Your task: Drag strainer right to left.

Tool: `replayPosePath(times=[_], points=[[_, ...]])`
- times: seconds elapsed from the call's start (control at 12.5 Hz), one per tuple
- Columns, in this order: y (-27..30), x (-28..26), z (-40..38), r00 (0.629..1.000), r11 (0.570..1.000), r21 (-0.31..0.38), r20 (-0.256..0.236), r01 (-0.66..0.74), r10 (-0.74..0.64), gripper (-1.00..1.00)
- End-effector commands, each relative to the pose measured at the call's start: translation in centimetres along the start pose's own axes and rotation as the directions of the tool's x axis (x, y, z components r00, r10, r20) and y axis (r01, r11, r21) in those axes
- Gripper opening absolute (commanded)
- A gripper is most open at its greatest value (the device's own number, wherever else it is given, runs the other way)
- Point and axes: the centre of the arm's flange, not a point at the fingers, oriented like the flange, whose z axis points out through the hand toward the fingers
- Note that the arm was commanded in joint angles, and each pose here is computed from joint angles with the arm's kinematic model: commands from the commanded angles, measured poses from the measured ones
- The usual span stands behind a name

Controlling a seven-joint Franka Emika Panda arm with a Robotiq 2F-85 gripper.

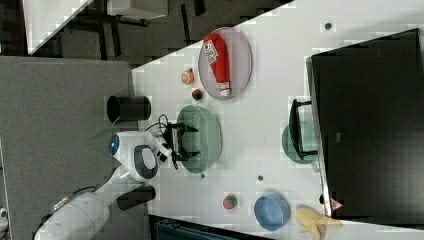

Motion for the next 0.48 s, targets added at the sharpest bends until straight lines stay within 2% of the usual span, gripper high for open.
replayPosePath(times=[0.08, 0.48], points=[[0.3, -4.2, 0.0, 0.999, 1.0, -0.009, 0.035, -0.014, 0.015, 1.0], [0.2, -7.7, 0.3, 0.994, 0.997, -0.011, 0.081, -0.071, 0.072, 1.0]])
